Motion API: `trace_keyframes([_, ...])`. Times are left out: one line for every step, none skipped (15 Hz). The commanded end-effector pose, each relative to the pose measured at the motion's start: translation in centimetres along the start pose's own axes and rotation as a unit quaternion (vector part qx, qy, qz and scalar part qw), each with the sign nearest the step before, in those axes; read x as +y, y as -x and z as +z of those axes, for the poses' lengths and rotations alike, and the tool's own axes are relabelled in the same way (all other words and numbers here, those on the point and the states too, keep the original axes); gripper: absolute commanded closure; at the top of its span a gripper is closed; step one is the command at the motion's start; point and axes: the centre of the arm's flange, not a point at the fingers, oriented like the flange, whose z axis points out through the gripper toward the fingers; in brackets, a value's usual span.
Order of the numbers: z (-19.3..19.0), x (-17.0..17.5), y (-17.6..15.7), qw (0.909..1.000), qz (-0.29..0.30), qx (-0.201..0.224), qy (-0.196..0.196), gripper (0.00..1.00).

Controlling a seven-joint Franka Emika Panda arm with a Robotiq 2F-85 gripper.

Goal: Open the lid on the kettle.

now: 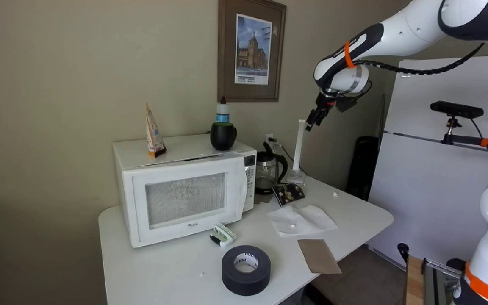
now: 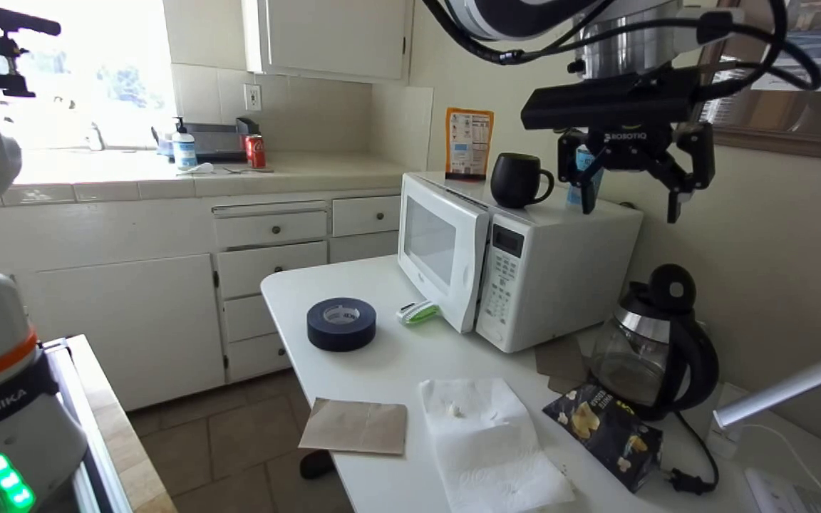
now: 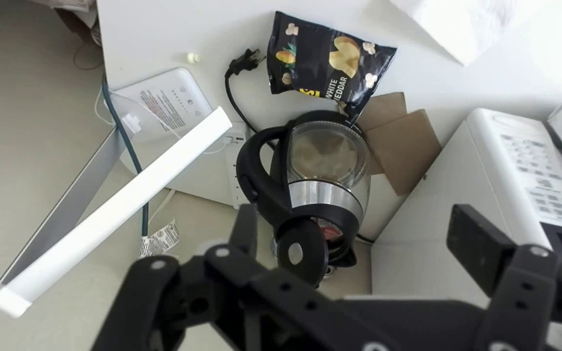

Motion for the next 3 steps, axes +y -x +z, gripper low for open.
trace_keyframes([-1.0,0.17,0.62,1.0,-0.008,0.002,-0.001,0.0])
trace_keyframes([-1.59,0.08,0.93,0.9999,-0.013,0.003,-0.002,0.0])
trace_keyframes([-1.74,-0.18,0.96,0.9999,-0.016,0.004,-0.003,0.0])
